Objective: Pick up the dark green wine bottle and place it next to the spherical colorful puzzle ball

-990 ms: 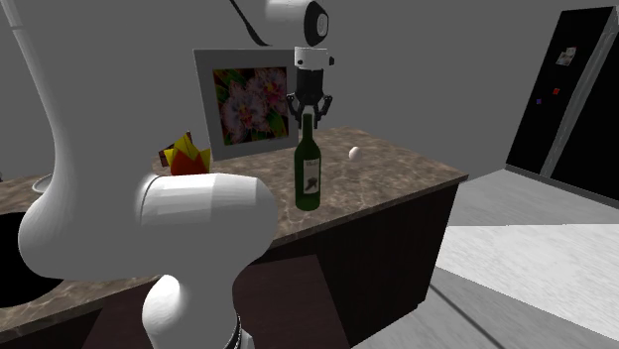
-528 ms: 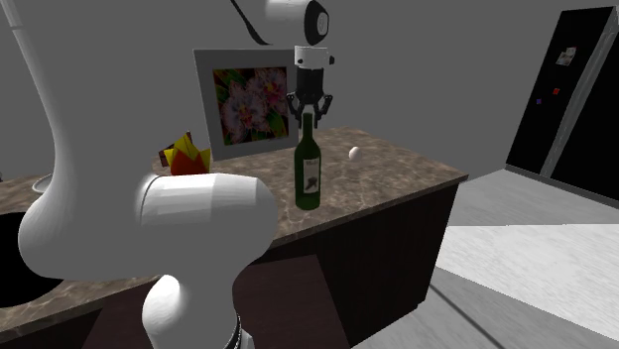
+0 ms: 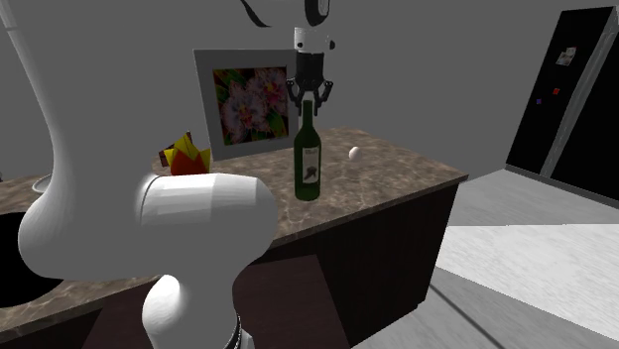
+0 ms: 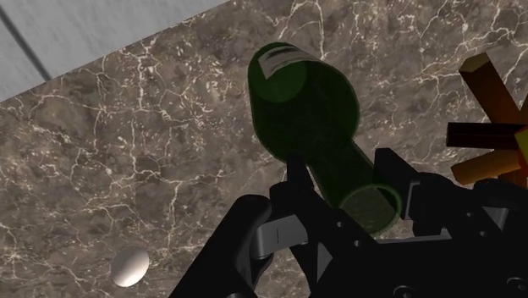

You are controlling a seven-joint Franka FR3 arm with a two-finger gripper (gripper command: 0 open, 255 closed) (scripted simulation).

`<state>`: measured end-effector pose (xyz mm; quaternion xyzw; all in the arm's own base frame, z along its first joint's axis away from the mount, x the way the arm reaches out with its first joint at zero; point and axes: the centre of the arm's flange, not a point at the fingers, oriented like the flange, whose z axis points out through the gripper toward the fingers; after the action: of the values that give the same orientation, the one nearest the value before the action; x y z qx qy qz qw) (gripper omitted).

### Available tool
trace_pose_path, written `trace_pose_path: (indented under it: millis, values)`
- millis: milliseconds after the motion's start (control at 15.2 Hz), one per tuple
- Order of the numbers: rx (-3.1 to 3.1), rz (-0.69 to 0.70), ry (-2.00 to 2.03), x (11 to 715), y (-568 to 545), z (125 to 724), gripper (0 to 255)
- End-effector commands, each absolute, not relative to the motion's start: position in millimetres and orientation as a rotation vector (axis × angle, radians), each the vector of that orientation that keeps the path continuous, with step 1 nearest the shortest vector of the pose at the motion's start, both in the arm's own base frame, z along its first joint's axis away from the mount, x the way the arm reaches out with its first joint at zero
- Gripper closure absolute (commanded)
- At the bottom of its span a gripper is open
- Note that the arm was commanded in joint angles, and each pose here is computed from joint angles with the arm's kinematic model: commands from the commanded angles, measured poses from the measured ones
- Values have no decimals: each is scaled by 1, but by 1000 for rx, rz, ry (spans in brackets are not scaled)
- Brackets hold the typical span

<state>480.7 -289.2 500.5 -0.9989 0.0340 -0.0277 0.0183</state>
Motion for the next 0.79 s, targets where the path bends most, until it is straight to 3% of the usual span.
trace_pose_path:
  millis: [0, 726]
  values:
    - [-3102, -86, 106, 481, -289, 512, 255]
    - [-3102, -86, 106, 481, -289, 570, 255]
